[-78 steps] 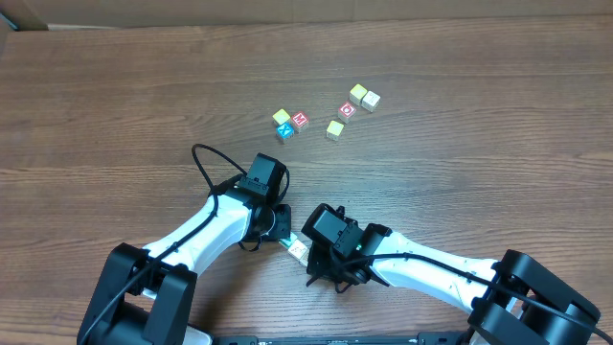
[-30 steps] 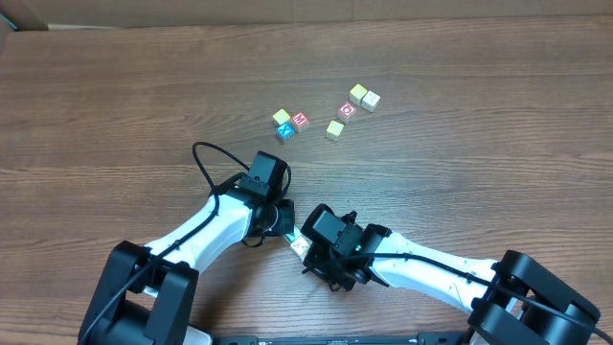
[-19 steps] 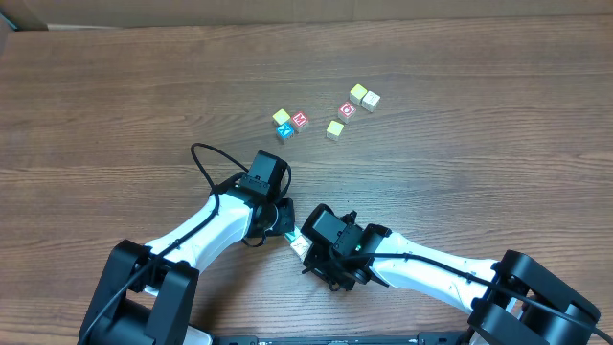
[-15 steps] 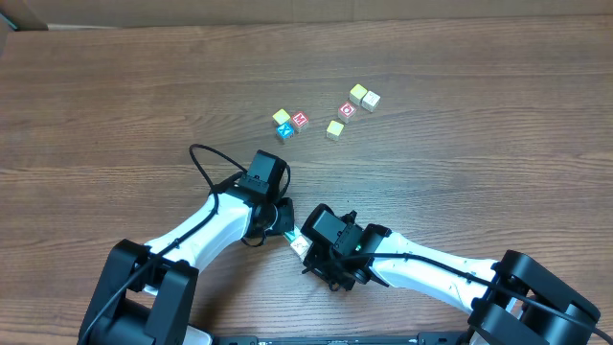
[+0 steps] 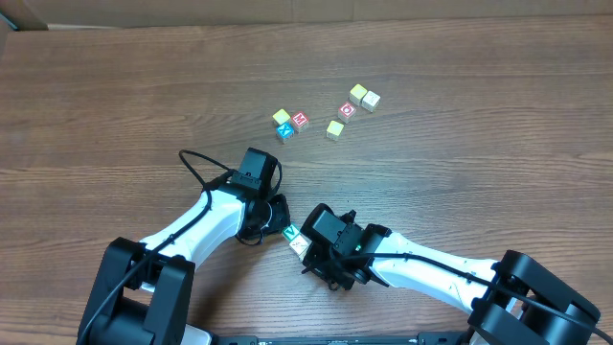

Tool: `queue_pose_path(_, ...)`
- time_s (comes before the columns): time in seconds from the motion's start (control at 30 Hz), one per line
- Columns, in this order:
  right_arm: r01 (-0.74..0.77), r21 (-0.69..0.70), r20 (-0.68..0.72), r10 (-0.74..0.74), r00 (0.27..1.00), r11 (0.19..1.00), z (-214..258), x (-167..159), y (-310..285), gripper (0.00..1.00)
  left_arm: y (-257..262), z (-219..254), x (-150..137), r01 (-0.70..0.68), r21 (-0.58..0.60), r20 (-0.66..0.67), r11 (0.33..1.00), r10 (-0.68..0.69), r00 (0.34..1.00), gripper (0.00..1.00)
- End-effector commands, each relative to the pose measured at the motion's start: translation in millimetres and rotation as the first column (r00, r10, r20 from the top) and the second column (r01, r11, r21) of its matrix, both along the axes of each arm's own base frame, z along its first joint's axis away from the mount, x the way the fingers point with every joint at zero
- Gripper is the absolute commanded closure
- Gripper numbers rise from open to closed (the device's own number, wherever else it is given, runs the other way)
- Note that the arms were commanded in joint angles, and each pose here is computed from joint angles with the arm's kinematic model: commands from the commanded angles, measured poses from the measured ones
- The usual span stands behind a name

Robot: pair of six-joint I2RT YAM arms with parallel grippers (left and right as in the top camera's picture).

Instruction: Flip 5 blocks

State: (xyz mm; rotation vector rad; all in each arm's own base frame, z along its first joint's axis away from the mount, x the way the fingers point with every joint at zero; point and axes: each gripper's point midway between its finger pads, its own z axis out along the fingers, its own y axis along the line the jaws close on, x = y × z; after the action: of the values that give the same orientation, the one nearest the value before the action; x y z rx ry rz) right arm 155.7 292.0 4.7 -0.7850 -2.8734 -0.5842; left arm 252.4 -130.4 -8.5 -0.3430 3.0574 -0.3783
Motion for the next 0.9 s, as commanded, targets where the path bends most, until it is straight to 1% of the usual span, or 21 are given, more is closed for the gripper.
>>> queue_pose_path(0.0, 0.002, 0.012, 0.011, -0.002, 1.0, 1.0, 4, 2, 5, 0.96, 43, -39, -42, -0.093, 0.198, -0.153, 0.976, 0.124, 0.98, 0.96)
queue_pose_path(0.27, 0.002, 0.012, 0.012, -0.002, 1.0, 1.0, 4, 2, 5, 0.96, 45, -38, -48, -0.255, 0.227, -0.18, 0.94, 0.298, 0.937, 0.96)
queue_pose_path(0.53, 0.004, 0.01, 0.015, -0.004, 1.0, 1.0, 4, 2, 5, 0.96, 39, -38, -44, -0.261, 0.194, -0.177, 0.946, 0.295, 0.939, 0.96)
queue_pose_path(0.87, 0.003, 0.01, 0.015, -0.003, 1.0, 1.0, 4, 2, 5, 0.96, 35, -39, -32, -0.27, 0.165, -0.134, 0.949, 0.292, 0.947, 0.96)
